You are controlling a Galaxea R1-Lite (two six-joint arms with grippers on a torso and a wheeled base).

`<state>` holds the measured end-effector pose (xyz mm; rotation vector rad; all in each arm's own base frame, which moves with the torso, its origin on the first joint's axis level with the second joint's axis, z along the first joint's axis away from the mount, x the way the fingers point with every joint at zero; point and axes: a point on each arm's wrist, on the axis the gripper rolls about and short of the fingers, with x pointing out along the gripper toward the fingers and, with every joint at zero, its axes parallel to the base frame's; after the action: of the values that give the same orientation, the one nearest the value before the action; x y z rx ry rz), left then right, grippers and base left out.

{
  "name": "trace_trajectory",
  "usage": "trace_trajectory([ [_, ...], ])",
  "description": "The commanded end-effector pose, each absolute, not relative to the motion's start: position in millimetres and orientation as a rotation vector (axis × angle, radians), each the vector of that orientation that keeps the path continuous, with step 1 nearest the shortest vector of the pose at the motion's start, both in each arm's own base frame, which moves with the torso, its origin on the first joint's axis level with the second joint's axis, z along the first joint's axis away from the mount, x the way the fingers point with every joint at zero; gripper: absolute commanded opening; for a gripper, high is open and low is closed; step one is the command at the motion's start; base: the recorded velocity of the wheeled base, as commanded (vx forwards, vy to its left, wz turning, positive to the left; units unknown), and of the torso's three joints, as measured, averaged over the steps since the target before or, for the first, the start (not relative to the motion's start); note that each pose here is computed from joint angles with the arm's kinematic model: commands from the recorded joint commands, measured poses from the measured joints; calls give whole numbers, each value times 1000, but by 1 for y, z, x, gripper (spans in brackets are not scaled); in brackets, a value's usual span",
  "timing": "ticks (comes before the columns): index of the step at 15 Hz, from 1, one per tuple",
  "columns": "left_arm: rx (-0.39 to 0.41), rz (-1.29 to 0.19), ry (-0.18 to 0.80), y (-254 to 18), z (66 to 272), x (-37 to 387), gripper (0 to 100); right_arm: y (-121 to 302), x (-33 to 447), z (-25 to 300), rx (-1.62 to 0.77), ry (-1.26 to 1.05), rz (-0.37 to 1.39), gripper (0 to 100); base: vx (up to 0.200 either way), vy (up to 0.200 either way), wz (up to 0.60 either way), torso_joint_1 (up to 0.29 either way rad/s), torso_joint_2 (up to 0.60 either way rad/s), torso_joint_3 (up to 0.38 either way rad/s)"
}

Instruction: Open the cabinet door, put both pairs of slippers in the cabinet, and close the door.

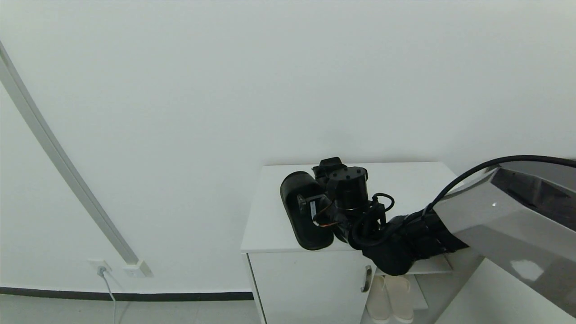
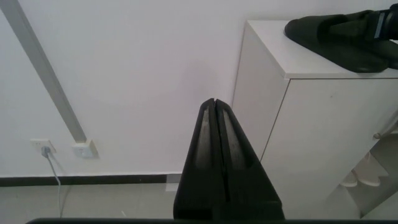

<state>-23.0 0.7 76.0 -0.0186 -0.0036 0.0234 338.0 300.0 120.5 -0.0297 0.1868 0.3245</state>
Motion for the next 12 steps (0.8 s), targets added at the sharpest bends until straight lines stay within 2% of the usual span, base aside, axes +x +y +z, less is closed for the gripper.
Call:
trace_trajectory([
  [1, -20, 25, -3, 1, 76, -23, 0, 305, 348, 112, -31, 191, 318, 100, 0, 0, 0, 0, 0, 0],
  [12, -26, 21, -3, 1, 76, -23, 0, 311, 369, 112, -19, 188, 302, 100, 0, 0, 0, 0, 0, 0],
])
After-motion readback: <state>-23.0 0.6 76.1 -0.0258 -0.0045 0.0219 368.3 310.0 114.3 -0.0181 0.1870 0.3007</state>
